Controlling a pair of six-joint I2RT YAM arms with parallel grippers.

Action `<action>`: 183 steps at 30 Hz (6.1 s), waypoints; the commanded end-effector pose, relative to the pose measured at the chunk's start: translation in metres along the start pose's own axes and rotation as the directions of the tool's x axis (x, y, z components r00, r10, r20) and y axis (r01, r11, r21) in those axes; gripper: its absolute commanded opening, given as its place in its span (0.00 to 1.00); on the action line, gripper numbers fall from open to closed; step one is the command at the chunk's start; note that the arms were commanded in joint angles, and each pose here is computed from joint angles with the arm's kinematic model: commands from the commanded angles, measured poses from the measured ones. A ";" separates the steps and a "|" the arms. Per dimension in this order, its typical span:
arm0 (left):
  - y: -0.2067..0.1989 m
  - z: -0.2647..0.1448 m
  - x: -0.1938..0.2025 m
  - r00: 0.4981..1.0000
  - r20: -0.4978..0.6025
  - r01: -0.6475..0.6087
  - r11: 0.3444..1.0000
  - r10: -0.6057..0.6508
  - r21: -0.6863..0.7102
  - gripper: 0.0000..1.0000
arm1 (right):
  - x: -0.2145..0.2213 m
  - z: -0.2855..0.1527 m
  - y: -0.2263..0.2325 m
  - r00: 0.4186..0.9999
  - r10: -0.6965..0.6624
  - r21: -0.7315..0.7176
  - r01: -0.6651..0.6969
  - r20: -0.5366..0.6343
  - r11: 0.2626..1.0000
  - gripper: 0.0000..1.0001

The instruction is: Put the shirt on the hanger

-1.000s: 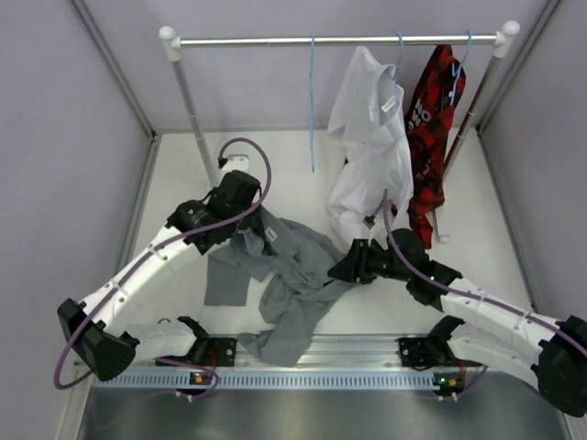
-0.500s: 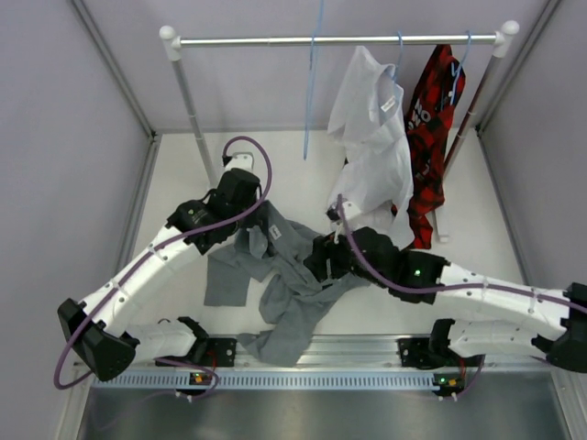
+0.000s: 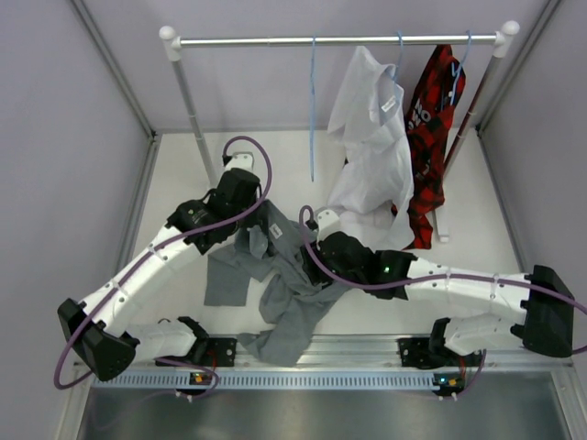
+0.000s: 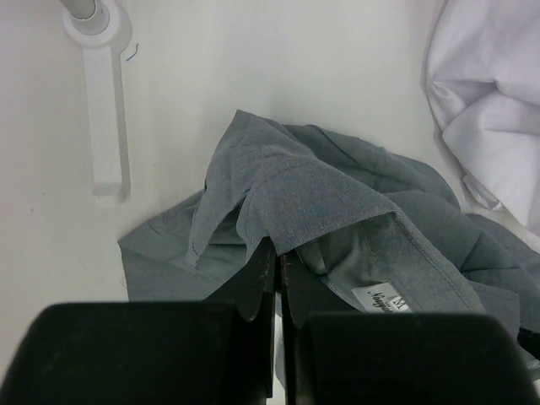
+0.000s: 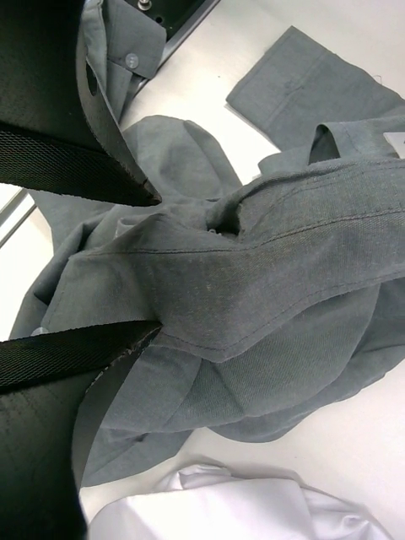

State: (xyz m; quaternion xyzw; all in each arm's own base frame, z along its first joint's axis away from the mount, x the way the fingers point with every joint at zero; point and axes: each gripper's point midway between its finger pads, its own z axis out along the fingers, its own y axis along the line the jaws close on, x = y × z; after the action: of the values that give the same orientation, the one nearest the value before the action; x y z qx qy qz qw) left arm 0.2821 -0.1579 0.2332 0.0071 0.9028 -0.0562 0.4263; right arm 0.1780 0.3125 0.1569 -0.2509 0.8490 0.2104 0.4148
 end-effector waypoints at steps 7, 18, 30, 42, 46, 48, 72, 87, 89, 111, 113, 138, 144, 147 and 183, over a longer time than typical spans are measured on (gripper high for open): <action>-0.008 -0.022 -0.036 0.989 0.125 0.072 0.995 -0.081 0.070 0.00 | -0.015 0.023 0.002 0.998 0.007 0.010 -0.008 0.065 1.000 0.36; 0.000 -0.106 -0.098 0.934 0.340 0.042 0.980 -0.107 0.194 0.00 | -0.146 -0.091 0.001 0.947 0.007 0.004 -0.009 0.322 1.000 0.00; 0.036 -0.383 -0.191 0.488 0.812 -0.275 0.826 -0.320 0.491 0.00 | -0.306 -0.282 0.017 0.760 -0.006 -0.110 0.102 0.650 0.989 0.00; 0.000 -0.341 -0.185 0.658 0.704 -0.264 0.793 -0.268 0.549 0.00 | -0.269 -0.261 0.023 0.844 0.076 -0.187 0.030 0.531 0.982 0.00; 0.002 -0.191 -0.126 0.902 0.411 -0.036 0.927 -0.131 0.374 0.00 | -0.202 -0.185 0.011 0.922 0.084 -0.065 -0.064 0.378 0.996 0.00; -0.001 -0.111 -0.069 0.980 0.198 -0.027 0.963 -0.028 0.269 0.00 | -0.165 -0.147 0.001 0.945 0.097 0.020 -0.108 0.313 0.994 0.00; -0.044 0.015 0.034 0.994 -0.022 0.111 0.925 -0.110 0.362 0.00 | -0.091 -0.032 -0.051 0.950 0.212 0.047 -0.228 0.231 0.972 0.49; -0.045 0.016 0.054 0.991 -0.114 0.112 0.924 -0.074 0.367 0.00 | -0.192 -0.093 -0.070 0.940 0.095 0.182 -0.161 0.326 0.970 0.72; -0.045 0.014 0.057 0.991 -0.115 0.109 0.921 -0.071 0.374 0.00 | -0.206 -0.088 -0.070 0.940 0.078 0.205 -0.153 0.332 0.967 0.72; -0.029 0.017 0.089 0.987 -0.150 0.097 0.935 -0.048 0.341 0.00 | -0.282 -0.075 -0.077 0.902 0.047 0.292 -0.187 0.429 0.938 0.72; -0.028 0.018 0.091 0.987 -0.156 0.095 0.936 -0.044 0.340 0.00 | -0.293 -0.070 -0.074 0.899 0.035 0.294 -0.180 0.436 0.939 0.74; -0.027 0.018 0.100 0.983 -0.178 0.112 0.933 -0.052 0.343 0.00 | -0.343 -0.030 -0.066 0.866 0.063 0.250 -0.212 0.497 0.945 0.79; -0.027 0.018 0.102 0.982 -0.183 0.113 0.933 -0.052 0.341 0.00 | -0.351 -0.030 -0.066 0.851 0.080 0.231 -0.229 0.518 0.946 0.79; -0.027 0.018 0.103 0.981 -0.186 0.115 0.932 -0.052 0.343 0.00 | -0.347 -0.023 -0.070 0.860 0.065 0.253 -0.220 0.506 0.942 0.77; -0.030 0.019 0.105 0.979 -0.198 0.113 0.929 -0.044 0.352 0.00 | -0.300 -0.022 -0.128 0.917 0.003 0.418 -0.185 0.399 0.889 0.11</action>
State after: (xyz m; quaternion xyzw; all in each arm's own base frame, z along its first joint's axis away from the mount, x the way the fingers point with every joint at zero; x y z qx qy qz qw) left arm 0.2283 -0.1894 0.1379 0.0537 0.9173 -0.2228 0.3256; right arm 0.4038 0.2900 0.3616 -0.0758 0.8069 0.0607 0.5827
